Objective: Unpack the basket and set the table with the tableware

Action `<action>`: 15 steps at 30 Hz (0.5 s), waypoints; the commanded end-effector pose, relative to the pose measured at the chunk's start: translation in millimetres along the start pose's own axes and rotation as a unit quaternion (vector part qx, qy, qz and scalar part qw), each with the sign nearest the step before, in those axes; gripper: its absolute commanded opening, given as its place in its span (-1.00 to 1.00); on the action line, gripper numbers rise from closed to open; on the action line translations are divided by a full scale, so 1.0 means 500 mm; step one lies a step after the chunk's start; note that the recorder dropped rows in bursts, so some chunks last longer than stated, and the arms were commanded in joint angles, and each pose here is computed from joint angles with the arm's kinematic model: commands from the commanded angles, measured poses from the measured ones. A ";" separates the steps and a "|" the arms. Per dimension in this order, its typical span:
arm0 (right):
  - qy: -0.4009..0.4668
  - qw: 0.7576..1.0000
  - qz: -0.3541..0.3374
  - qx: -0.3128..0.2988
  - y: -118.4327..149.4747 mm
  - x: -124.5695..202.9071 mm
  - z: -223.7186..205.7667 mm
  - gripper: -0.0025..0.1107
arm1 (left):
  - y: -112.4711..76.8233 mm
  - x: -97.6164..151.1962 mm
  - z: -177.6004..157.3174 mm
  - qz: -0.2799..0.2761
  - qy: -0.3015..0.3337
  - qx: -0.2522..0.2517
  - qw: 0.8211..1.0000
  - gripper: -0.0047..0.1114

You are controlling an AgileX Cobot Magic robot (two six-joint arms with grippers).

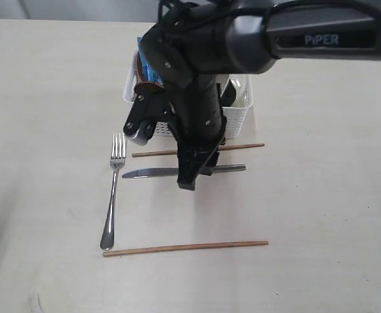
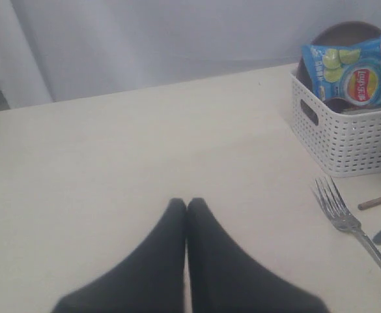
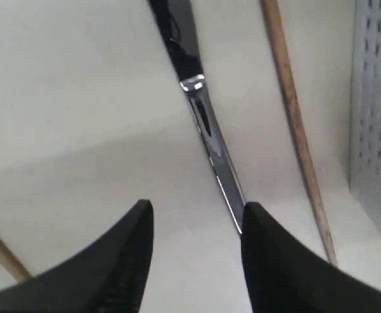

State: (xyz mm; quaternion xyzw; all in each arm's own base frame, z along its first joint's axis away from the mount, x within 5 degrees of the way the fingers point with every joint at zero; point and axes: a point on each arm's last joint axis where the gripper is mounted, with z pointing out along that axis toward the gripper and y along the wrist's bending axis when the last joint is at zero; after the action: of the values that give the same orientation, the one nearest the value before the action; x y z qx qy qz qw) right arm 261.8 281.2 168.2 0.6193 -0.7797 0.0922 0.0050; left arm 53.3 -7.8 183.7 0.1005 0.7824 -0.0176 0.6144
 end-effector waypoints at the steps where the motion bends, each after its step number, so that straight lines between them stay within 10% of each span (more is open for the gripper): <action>1: -0.056 0.995 -0.013 -0.080 -0.043 0.024 0.007 -0.21 | 0.000 0.000 0.000 -0.001 -0.003 -0.001 1.000 -0.92; 15: -0.099 0.987 -0.059 -0.110 -0.073 0.012 0.085 -0.21 | 0.000 0.000 0.000 -0.001 -0.003 -0.001 1.000 -0.92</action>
State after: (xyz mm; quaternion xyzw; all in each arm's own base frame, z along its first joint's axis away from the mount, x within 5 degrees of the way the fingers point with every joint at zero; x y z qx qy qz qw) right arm 297.1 260.9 142.8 0.6597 -0.7493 -0.0579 0.0018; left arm 53.3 -7.8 183.7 0.1005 0.7824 -0.0176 0.6144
